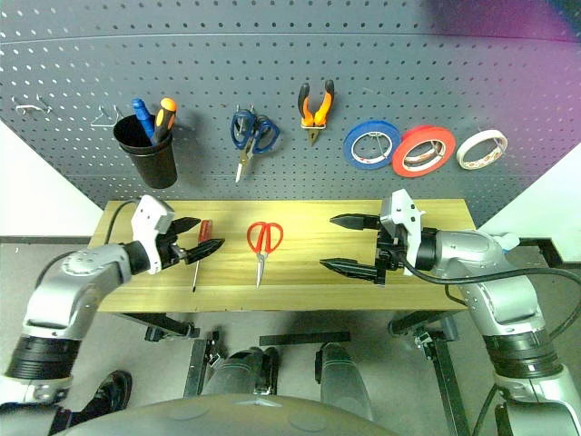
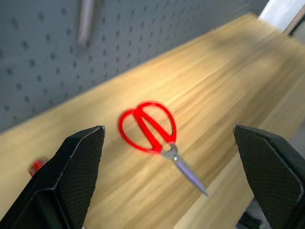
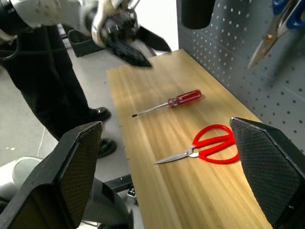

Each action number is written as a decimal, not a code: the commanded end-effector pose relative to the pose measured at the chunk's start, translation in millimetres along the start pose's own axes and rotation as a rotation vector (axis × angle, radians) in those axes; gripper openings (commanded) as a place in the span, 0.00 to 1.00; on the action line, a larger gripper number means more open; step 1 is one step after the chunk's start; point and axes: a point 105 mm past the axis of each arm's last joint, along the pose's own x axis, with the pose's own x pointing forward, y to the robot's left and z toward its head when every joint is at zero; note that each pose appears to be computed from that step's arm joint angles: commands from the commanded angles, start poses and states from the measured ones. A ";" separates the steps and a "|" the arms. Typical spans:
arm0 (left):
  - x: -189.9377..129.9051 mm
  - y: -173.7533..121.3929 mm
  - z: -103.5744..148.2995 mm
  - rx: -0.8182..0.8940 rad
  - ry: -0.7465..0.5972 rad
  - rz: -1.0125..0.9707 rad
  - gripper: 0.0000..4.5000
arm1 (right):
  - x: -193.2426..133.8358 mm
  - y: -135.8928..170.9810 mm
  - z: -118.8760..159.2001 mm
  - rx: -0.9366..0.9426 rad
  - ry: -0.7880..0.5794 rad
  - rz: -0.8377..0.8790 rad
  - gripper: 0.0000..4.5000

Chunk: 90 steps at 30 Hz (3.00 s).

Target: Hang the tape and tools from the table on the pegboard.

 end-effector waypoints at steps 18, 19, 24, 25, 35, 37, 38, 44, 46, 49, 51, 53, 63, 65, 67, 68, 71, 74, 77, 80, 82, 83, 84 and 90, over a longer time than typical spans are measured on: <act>51.7 -23.4 -24.1 -0.072 0.243 0.280 1.00 | 3.9 -1.0 46.9 -0.033 -0.161 -0.012 0.99; 54.5 -24.3 -24.4 -0.074 0.257 0.284 1.00 | 3.8 -1.3 47.2 -0.031 -0.162 -0.011 0.99; 72.9 -37.8 -23.5 -0.100 0.306 0.255 1.00 | 4.7 -2.9 48.4 -0.020 -0.162 -0.010 0.99; 75.7 -40.6 -25.4 -0.119 0.326 0.256 1.00 | 4.9 -2.3 47.9 -0.013 -0.160 -0.006 0.99; 84.7 -53.4 -29.0 -0.112 0.379 0.279 1.00 | 3.8 -2.5 47.0 0.010 -0.155 -0.014 0.99; 83.6 -54.0 -32.7 -0.115 0.396 0.284 1.00 | 3.0 -2.9 46.8 0.014 -0.153 -0.020 0.99; 83.2 -54.9 -34.7 -0.119 0.404 0.282 1.00 | 2.9 -2.7 47.1 0.014 -0.153 -0.022 0.99; 90.6 -63.5 -36.7 -0.147 0.421 0.260 1.00 | 1.7 0.2 47.9 0.024 -0.153 -0.028 0.99; 92.7 -62.9 -36.0 -0.152 0.421 0.270 1.00 | 1.1 0.8 47.4 0.027 -0.150 -0.033 0.99; 96.2 -61.2 -34.9 -0.140 0.422 0.283 1.00 | 0.2 2.1 47.6 0.034 -0.153 -0.037 0.99; 98.0 -62.0 -36.8 -0.138 0.434 0.285 1.00 | -0.2 2.9 47.6 0.033 -0.153 -0.040 0.99; 98.9 -61.3 -39.0 -0.139 0.447 0.295 1.00 | -1.0 3.2 47.7 0.034 -0.154 -0.042 0.99; 101.0 -59.5 -47.9 -0.156 0.488 0.330 1.00 | -3.8 4.5 47.3 0.035 -0.144 -0.058 0.99; 101.9 -60.2 -49.7 -0.160 0.497 0.330 1.00 | -3.9 5.2 47.3 0.035 -0.142 -0.059 0.99; 103.1 -61.4 -50.9 -0.170 0.504 0.325 1.00 | -4.0 5.3 47.6 0.034 -0.141 -0.060 0.99; 103.6 -61.5 -51.0 -0.168 0.506 0.324 1.00 | -4.1 5.0 47.8 0.035 -0.142 -0.061 0.99; 104.7 -60.5 -51.0 -0.175 0.511 0.333 1.00 | -4.0 3.2 48.5 0.033 -0.143 -0.068 0.99; 106.7 -62.6 -50.4 -0.195 0.505 0.323 0.96 | -4.0 2.5 48.5 0.033 -0.142 -0.070 1.00; 106.7 -60.4 -51.9 -0.202 0.510 0.343 0.82 | -3.7 1.5 49.0 0.033 -0.144 -0.076 1.00; 107.0 -58.8 -53.0 -0.204 0.512 0.350 0.58 | -3.5 1.1 49.4 0.032 -0.142 -0.079 1.00; 106.2 -56.2 -54.1 -0.208 0.515 0.369 0.44 | -3.4 0.6 49.8 0.030 -0.142 -0.082 1.00; 106.0 -55.7 -54.6 -0.213 0.517 0.372 0.37 | -3.4 0.6 50.3 0.030 -0.143 -0.082 1.00; 105.6 -55.2 -55.0 -0.214 0.520 0.379 0.29 | -3.3 0.6 51.2 0.028 -0.144 -0.083 1.00; 104.4 -59.2 -60.0 -0.237 0.540 0.370 0.06 | -2.7 -1.0 53.9 0.019 -0.149 -0.089 1.00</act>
